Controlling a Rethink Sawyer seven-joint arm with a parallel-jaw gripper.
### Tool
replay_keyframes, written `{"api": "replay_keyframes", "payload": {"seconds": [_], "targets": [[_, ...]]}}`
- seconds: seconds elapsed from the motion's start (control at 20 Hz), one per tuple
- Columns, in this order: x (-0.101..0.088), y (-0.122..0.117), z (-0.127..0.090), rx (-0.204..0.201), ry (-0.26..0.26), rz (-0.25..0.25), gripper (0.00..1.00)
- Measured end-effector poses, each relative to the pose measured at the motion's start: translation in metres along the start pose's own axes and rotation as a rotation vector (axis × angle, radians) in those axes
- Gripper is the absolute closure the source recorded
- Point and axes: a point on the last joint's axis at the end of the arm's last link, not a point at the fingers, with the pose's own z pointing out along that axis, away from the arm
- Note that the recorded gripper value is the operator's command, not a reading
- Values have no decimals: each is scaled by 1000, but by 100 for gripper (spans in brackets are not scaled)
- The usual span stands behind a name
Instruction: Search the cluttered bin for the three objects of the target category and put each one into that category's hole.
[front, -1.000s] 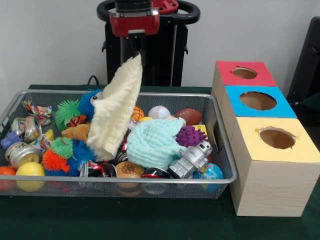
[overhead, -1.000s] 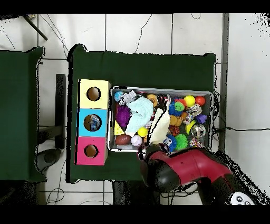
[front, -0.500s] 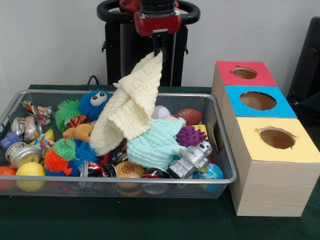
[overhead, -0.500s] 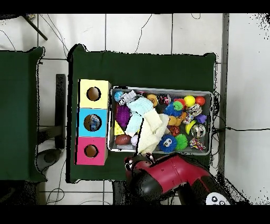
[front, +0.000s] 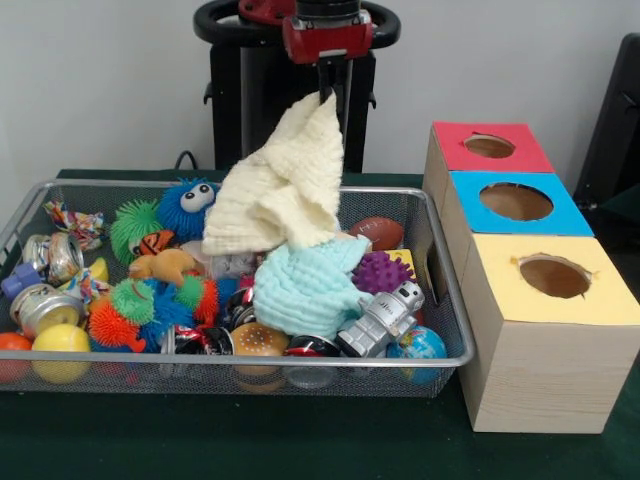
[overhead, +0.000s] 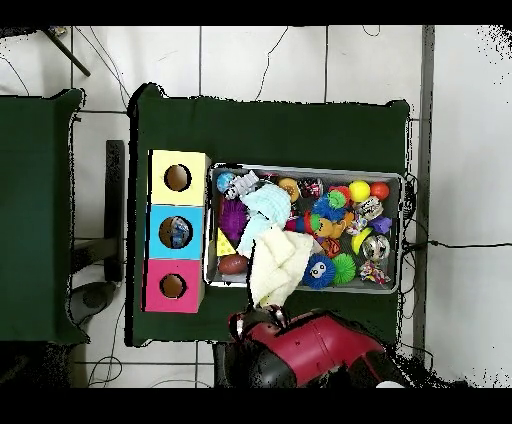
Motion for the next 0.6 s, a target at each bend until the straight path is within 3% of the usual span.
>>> {"api": "replay_keyframes", "payload": {"seconds": [0.6], "targets": [[13,17,-2,0,42,40,100]]}}
